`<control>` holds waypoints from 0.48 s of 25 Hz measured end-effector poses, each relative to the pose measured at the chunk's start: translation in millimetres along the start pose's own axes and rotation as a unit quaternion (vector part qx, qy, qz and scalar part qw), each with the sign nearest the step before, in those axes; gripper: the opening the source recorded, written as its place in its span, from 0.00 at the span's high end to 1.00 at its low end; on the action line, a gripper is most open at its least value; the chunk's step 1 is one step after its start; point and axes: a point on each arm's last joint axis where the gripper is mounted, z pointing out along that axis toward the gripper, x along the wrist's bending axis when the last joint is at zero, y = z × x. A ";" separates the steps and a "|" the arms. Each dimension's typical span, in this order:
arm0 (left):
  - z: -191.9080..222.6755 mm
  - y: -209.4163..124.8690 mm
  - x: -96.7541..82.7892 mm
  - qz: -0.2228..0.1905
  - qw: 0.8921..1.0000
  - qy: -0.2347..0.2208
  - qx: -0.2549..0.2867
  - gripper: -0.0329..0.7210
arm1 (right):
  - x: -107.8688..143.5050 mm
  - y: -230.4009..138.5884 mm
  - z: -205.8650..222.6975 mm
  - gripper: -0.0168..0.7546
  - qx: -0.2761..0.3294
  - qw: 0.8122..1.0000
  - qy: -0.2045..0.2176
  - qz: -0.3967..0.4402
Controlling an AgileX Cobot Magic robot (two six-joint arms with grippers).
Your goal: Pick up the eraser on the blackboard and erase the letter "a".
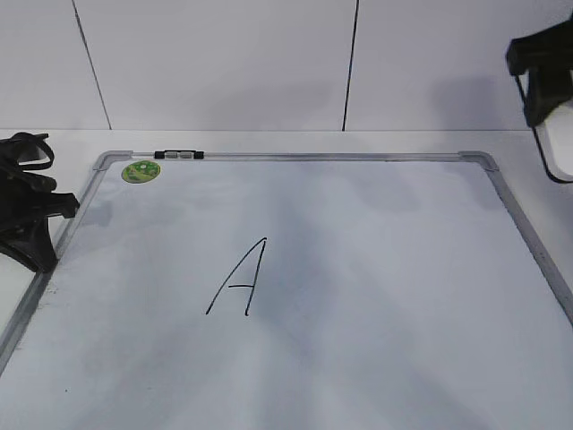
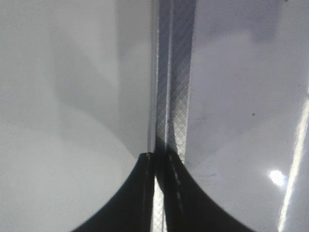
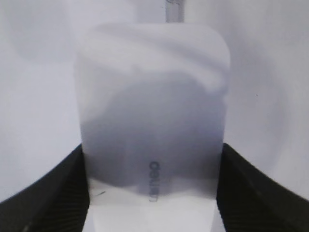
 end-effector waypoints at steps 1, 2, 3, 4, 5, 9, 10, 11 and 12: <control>0.0 0.0 0.0 0.000 1.000 0.000 0.000 0.94 | -5.6 -4.0 0.5 0.25 0.005 1.000 -0.004 0.007; 0.0 0.0 0.0 0.000 1.000 0.000 0.000 0.94 | -11.1 -8.1 3.1 0.25 0.013 1.000 -0.009 0.013; 0.0 0.0 0.0 0.000 1.000 0.000 0.000 0.94 | -15.7 -11.2 6.5 0.25 0.020 1.000 -0.013 0.018; 0.0 0.0 0.0 0.000 1.000 0.000 0.000 0.94 | -19.4 -13.2 9.2 0.25 0.026 0.999 -0.016 0.023; 0.0 0.0 0.0 0.000 1.000 0.000 0.000 0.94 | -21.5 -14.8 10.9 0.25 0.031 0.999 -0.018 0.025; 0.0 0.0 -0.2 -0.001 1.000 -0.001 0.000 0.94 | -23.0 -14.7 22.3 0.25 0.048 0.998 -0.024 0.026; 0.0 0.0 -0.3 -0.001 1.000 -0.002 0.000 0.94 | -21.8 -13.9 26.8 0.25 0.055 0.998 -0.025 0.024; 0.0 0.0 -0.3 -0.001 1.000 -0.002 0.000 0.94 | -20.0 -12.9 33.3 0.25 0.063 0.997 -0.026 0.020; 0.0 0.0 -0.3 0.000 1.000 -0.002 0.000 0.94 | -17.6 -11.8 40.7 0.25 0.073 0.997 -0.025 0.014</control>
